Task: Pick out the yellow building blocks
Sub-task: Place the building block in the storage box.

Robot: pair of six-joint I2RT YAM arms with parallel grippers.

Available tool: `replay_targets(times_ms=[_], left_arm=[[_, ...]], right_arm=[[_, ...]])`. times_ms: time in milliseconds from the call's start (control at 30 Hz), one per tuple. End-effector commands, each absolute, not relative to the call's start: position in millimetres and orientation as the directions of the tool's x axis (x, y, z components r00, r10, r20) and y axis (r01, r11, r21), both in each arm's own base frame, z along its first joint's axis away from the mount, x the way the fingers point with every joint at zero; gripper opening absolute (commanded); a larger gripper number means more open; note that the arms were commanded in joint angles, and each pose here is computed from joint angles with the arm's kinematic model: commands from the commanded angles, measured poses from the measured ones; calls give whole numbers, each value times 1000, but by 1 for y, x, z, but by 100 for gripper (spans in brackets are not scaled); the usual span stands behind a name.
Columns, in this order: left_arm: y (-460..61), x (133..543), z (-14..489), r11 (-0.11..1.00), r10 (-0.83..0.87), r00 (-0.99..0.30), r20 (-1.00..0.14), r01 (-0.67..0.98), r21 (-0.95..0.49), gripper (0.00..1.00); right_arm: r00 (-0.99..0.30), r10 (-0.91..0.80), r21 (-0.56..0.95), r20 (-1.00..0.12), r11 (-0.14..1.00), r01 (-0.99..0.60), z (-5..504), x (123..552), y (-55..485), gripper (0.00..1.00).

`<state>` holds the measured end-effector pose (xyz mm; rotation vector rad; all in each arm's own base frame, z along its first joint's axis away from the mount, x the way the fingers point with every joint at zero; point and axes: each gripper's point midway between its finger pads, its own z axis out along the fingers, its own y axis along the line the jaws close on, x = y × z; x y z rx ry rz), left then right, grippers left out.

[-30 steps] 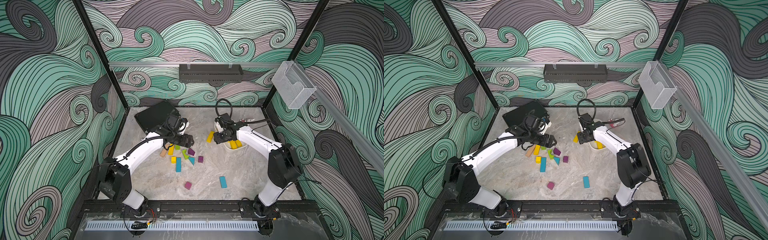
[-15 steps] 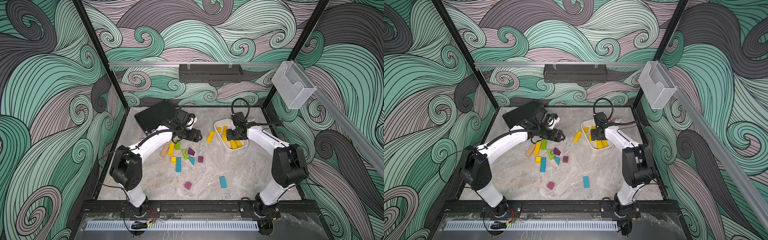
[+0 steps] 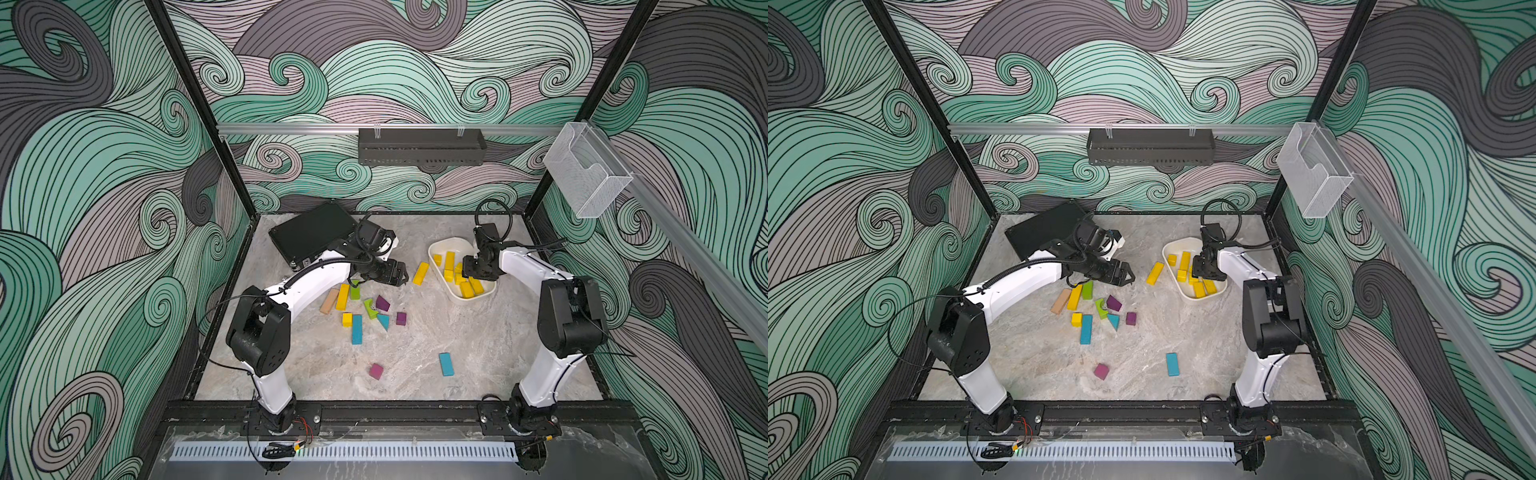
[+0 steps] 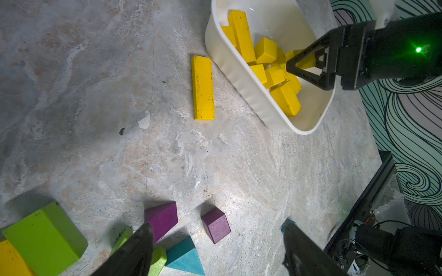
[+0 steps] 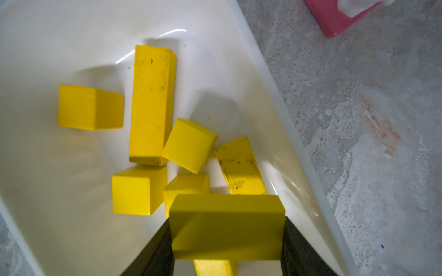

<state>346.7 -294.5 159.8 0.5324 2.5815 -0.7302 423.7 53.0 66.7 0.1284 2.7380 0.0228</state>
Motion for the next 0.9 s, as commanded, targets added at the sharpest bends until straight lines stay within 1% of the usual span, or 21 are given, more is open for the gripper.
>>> replay_targets(times_ms=[0,300,600,700,867], left_arm=[[-298,346,157,782,264,-845,-465,470,-410,84],[-295,342,163,780,268,-837,-477,479,-403,84],[-297,341,161,775,262,-847,-463,470,-422,84],[-298,341,161,772,264,-846,-464,473,-424,85],[-299,341,157,772,263,-853,-451,467,-432,85]], right_arm=[[-894,139,59,-425,990,126,77,445,57,59],[-849,259,94,-460,965,244,75,486,57,61],[-831,311,115,-461,949,292,62,501,58,64],[-833,313,113,-456,949,294,57,501,58,67],[-835,314,112,-452,949,296,55,501,58,79]])
